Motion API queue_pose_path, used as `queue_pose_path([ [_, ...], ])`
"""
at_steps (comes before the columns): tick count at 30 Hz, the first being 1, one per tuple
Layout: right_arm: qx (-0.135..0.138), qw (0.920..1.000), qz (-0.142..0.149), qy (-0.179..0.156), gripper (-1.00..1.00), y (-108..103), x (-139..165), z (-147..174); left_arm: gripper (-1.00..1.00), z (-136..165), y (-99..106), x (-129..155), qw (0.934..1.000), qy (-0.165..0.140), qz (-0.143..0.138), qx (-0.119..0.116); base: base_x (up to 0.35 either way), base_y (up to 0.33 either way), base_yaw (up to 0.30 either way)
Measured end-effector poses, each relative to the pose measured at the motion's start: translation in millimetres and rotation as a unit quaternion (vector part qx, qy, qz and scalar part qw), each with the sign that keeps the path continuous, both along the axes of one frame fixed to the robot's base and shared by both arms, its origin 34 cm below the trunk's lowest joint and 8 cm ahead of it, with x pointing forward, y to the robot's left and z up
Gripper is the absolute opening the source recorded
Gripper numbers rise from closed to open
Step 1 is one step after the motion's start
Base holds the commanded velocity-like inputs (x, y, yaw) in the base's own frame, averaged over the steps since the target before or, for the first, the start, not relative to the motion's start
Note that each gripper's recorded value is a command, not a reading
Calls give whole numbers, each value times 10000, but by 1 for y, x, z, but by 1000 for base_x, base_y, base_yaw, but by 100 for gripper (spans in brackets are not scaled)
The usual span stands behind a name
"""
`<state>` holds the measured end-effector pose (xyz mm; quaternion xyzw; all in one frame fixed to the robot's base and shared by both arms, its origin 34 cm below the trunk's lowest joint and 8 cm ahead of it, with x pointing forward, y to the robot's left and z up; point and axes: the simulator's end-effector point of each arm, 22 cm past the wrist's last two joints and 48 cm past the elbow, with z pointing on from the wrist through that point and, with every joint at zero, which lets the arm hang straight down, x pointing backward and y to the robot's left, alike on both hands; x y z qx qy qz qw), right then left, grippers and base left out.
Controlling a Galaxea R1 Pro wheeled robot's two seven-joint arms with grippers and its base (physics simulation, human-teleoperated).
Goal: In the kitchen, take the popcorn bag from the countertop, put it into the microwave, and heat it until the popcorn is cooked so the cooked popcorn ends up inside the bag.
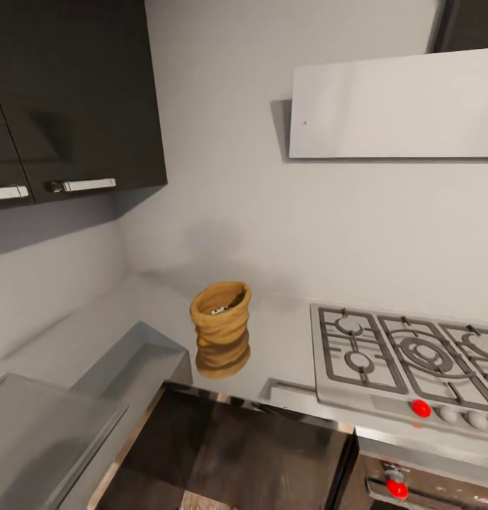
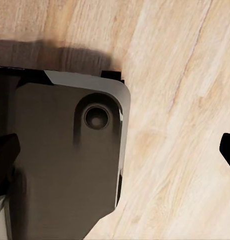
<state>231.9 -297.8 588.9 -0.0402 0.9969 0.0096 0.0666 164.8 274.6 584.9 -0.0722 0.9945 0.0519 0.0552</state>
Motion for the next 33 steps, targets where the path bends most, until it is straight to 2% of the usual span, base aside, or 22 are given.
queue_pose_path([
  [8, -3, 10000, -3, -3, 100, 0, 0, 0, 100, 0, -4, -1, 10000, 8, 2, -26, -311, 0, 0],
  [17, -2, 10000, -6, -6, 100, 1, 0, 0, 100, 0, -3, -1, 10000, 6, 1, -23, -25, 0, 0],
  [26, 0, 10000, -5, -1, 100, 1, 0, 0, 100, 0, -4, -1, 10000, 8, 2, -27, -205, 0, 0],
  [33, -5, 10000, 0, -6, 100, 1, 0, 0, 100, 0, -4, -1, 10000, 8, 1, -25, -27, 0, 0],
])
